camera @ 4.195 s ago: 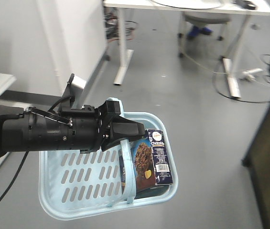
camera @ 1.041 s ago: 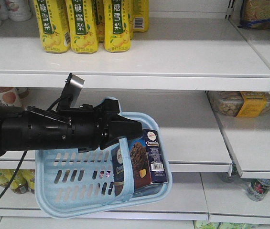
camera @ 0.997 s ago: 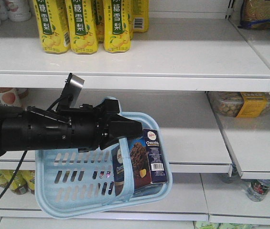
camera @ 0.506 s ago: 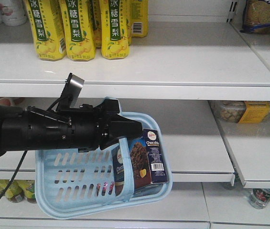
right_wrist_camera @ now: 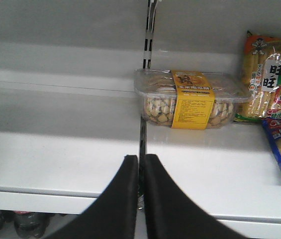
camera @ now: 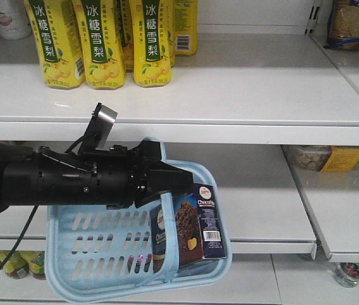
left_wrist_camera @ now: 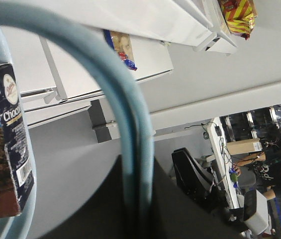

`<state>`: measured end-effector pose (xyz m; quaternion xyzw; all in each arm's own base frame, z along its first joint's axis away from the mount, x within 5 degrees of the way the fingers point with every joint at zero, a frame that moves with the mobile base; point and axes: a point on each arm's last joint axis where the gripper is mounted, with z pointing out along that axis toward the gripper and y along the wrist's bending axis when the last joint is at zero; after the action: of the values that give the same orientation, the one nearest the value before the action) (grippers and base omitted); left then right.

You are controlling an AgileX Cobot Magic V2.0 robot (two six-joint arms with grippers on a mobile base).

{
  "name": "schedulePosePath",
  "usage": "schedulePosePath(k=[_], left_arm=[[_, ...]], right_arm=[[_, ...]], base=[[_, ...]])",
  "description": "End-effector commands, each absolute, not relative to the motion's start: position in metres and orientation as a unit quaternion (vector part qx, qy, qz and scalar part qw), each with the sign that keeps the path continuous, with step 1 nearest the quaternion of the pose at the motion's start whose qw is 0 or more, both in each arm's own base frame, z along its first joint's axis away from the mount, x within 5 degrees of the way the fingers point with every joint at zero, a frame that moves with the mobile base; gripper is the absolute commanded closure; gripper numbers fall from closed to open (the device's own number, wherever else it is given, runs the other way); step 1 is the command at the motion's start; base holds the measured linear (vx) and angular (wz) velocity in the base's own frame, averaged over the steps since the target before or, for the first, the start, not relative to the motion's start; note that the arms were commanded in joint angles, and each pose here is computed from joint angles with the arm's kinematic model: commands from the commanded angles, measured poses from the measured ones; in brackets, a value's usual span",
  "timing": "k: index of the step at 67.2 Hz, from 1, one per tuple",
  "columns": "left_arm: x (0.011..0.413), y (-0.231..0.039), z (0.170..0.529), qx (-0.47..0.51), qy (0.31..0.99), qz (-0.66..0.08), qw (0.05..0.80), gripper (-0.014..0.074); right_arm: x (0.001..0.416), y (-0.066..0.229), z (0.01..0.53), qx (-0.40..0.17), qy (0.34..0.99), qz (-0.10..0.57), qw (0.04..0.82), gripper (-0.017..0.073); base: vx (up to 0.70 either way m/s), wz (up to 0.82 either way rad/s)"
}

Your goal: Left arm holds basket, right arm returns cookies

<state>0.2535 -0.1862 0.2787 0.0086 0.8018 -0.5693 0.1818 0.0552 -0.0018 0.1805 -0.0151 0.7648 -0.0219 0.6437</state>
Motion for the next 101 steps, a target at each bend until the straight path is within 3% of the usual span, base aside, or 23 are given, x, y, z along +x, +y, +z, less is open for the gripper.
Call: schedulePosePath(k=[1,94,101], left_arm=[[0.2524,-0.1861,0.3112,-0.005,0.757,-0.618,0.21,0.0597],[0.2524,-0.1861,0.3112,-0.005,0.757,-0.618,0.21,0.0597],[0.2524,-0.1861,0.3112,-0.005,0.757,-0.618,0.21,0.0597]], right_arm=[[0.056,-0.0013,0.1835,-0.02,0.743,-0.025,0.669,0.0556],[0.056,-0.0018,0.1832,-0.031,0.744,-0.038,0.667,0.0556],[0.0564,-0.0018,0.1887,-0.07,0.721,-0.078,0.685,0.0556]], base=[[0.03,0.01],[0.0,0.0],[0.0,0.0]])
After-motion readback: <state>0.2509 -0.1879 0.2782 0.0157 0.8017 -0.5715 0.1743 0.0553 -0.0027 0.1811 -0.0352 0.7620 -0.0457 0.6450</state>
